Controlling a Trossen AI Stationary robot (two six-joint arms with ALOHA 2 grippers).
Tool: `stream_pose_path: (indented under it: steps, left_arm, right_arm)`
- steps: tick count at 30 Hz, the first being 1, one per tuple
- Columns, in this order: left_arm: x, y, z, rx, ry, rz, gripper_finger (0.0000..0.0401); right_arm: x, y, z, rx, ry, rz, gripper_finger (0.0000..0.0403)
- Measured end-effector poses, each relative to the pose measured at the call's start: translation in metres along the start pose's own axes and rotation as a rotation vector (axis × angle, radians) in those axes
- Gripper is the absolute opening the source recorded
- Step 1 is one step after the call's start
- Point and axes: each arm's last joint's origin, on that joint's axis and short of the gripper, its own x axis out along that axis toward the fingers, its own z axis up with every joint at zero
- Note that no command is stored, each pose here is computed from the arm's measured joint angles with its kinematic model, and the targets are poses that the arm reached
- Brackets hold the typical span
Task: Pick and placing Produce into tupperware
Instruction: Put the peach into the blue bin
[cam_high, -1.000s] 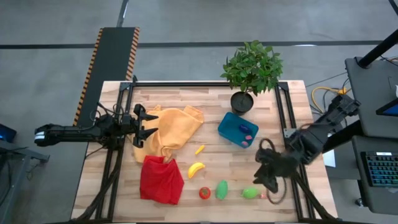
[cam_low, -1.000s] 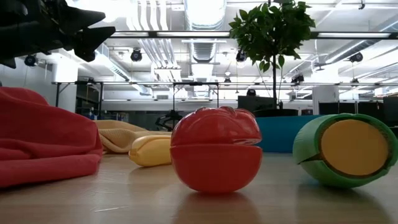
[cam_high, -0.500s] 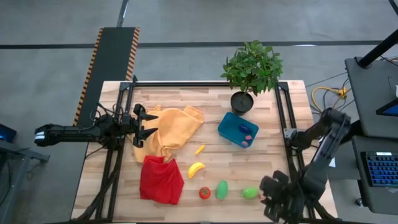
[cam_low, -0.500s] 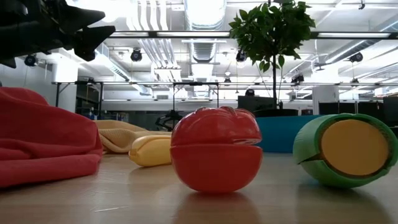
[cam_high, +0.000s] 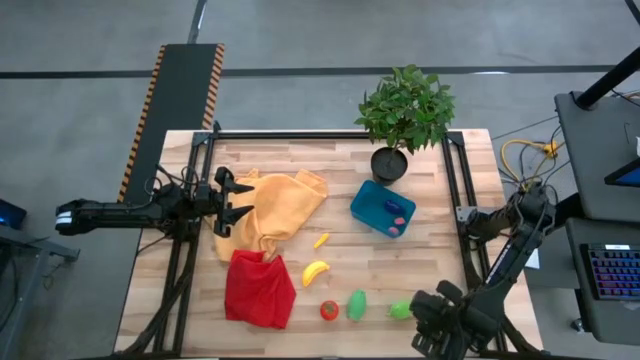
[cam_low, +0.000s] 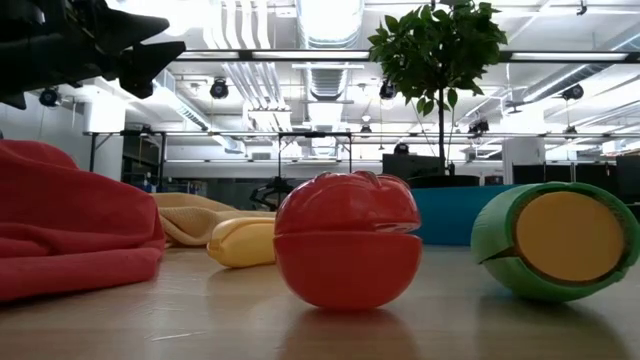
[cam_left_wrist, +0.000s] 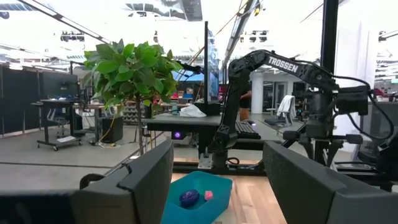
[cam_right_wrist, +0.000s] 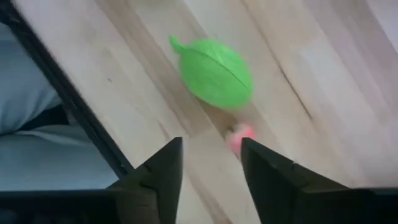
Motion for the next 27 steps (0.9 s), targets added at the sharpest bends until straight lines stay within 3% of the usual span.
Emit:
stream_pose_path:
  steps: [4, 10, 18, 27]
  left_arm:
    - [0.0, 0.0, 0.0, 0.0, -0.001, 0.0, 0.0235]
    - [0.0, 0.0, 0.0, 0.001, -0.003, 0.0, 0.0235]
    - [0.0, 0.0, 0.0, 0.001, -0.002, 0.0, 0.0235]
    - [0.0, 0.0, 0.0, 0.001, -0.003, 0.0, 0.0235]
  right_arm:
    - [0.004, -0.002, -0.002, 0.066, 0.043, -0.015, 0.0197]
    - [0.017, -0.008, -0.004, 0.067, 0.038, -0.065, 0.0238]
    - [0.035, -0.016, -0.01, 0.166, 0.102, -0.151, 0.024]
    - [0.057, -0.021, -0.012, 0.208, 0.108, -0.106, 0.0243]
